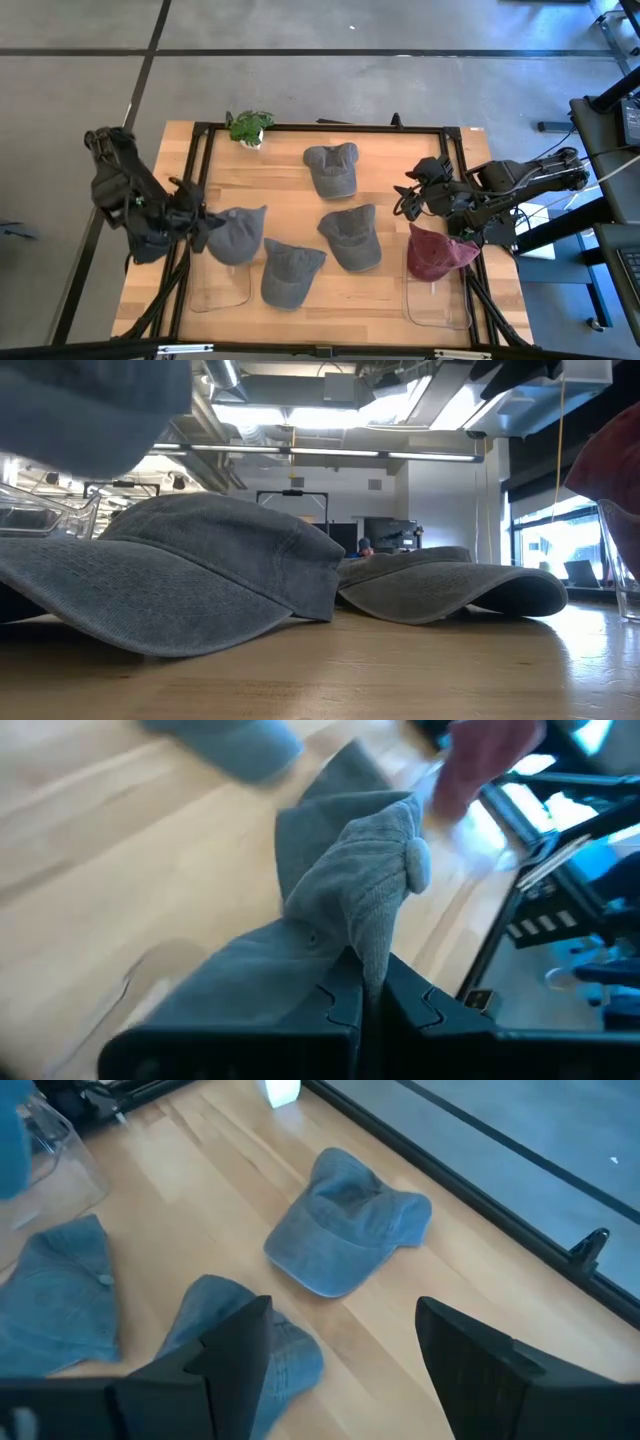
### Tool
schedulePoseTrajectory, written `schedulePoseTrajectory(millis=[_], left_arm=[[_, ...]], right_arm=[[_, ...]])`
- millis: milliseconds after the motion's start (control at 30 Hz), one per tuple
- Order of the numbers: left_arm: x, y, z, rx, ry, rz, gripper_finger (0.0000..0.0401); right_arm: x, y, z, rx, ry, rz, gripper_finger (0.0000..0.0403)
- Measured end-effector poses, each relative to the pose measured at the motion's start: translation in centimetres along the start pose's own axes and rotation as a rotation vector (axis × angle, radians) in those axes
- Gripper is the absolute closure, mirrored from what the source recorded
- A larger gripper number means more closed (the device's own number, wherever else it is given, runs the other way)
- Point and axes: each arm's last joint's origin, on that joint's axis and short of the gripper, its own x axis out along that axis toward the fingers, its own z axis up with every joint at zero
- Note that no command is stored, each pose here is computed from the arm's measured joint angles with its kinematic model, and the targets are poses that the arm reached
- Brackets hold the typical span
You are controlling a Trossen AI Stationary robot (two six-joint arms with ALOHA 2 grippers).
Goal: Pick & Place hat
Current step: Put the dark blue cap into the left transparent bin
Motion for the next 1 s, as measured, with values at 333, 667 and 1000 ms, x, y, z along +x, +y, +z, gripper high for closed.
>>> schedulePoseTrajectory(millis=[333,667,1000], left_arm=[[0.8,0.5,-2.8,-0.054,0.05,0.142,0.0398],[4.3,2.7,-5.3,-0.023,0.081,0.347,0.0398],[5.7,3.7,-5.5,0.169,0.074,0.405,0.0397]], right_arm=[[0.0,0.2,0.2,0.019,-0.025,0.012,0.0156],[0.0,0.3,0.5,0.011,-0.052,0.021,0.0156],[0.3,0.4,1.4,-0.001,-0.105,0.027,0.0156]])
